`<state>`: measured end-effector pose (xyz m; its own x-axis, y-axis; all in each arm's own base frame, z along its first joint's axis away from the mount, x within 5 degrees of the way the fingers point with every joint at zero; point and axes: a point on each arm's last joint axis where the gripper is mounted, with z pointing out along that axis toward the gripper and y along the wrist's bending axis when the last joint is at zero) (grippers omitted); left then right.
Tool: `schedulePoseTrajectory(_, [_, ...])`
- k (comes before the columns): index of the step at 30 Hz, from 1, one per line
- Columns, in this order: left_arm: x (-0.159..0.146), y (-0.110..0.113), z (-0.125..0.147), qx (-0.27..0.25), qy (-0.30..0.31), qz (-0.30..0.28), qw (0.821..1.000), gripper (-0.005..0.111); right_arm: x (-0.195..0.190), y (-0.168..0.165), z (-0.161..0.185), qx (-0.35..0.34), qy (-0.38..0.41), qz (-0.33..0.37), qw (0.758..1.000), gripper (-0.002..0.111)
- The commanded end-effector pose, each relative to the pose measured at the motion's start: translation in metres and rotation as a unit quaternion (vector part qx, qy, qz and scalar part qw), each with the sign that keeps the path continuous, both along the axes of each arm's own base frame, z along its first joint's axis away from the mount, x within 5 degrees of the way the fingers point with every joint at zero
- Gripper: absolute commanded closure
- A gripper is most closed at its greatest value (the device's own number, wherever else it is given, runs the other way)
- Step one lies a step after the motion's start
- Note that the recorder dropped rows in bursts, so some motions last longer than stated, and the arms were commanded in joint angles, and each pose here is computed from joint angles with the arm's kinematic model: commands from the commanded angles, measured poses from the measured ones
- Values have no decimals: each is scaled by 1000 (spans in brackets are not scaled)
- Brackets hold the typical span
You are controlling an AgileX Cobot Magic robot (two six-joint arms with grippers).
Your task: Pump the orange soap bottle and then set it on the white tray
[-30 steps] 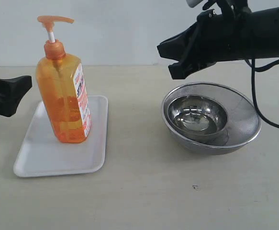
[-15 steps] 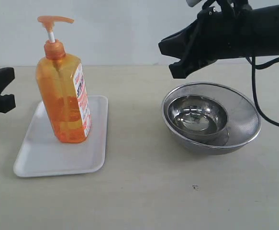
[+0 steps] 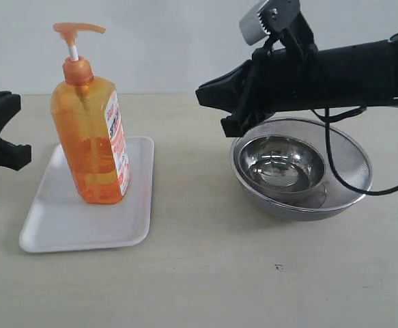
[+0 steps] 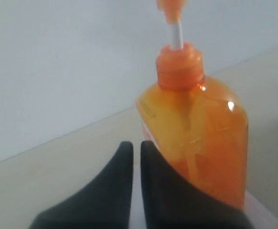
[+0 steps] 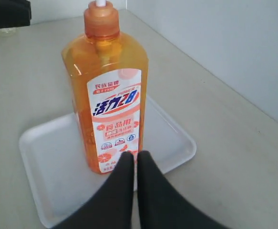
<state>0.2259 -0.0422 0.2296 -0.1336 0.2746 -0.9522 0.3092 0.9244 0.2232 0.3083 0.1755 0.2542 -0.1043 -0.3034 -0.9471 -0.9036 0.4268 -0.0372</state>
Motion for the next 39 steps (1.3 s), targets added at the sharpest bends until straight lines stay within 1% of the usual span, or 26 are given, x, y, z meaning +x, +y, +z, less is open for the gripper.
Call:
schedulePoseTrajectory(1, [11, 1, -15, 13, 0, -4, 1000, 102, 11, 14, 6, 48, -9, 58, 997, 108])
schedulePoseTrajectory(3, [17, 5, -23, 9, 1, 2, 1000, 102, 16, 19, 8, 62, -11, 76, 995, 108])
schedulePoseTrajectory(9, [26, 24, -45, 12, 39, 34, 999, 102, 36, 26, 0, 71, 5, 76, 995, 108])
schedulePoseTrajectory(11, [27, 26, -48, 24, 38, 19, 999, 102, 41, 32, -4, 73, 12, 78, 994, 108])
schedulePoseTrajectory(15, [30, 29, -52, -12, 22, -18, 1000, 102, 47, 47, -12, 71, 27, 94, 993, 108])
schedulePoseTrajectory(19, [35, 35, -59, -33, 43, -44, 998, 102, 51, 63, -22, 34, 39, 126, 991, 108])
schedulePoseTrajectory(21, [36, 35, -62, -41, 53, -60, 996, 102, 53, 69, -24, 27, 40, 134, 990, 108])
schedulePoseTrajectory(23, [37, 33, -63, -39, 51, -78, 995, 102, 57, 72, -27, 29, 44, 135, 989, 108])
schedulePoseTrajectory(25, [38, 31, -64, -37, 47, -93, 994, 102, 64, 74, -30, 28, 54, 119, 991, 108])
schedulePoseTrajectory(27, [39, 31, -65, -37, 48, -97, 993, 102, 71, 75, -34, 26, 65, 100, 993, 108])
schedulePoseTrajectory(31, [46, 32, -68, -37, 50, -99, 993, 102, 81, 80, -44, 27, 78, 100, 992, 108])
schedulePoseTrajectory(32, [48, 31, -70, -34, 51, -108, 992, 102, 84, 82, -47, 28, 84, 100, 991, 108])
schedulePoseTrajectory(34, [50, 29, -71, -46, 51, -117, 991, 102, 88, 84, -48, 30, 88, 101, 991, 108])
schedulePoseTrajectory(39, [51, 29, -72, -47, 53, -122, 990, 102, 96, 88, -43, 42, 90, 99, 990, 108])
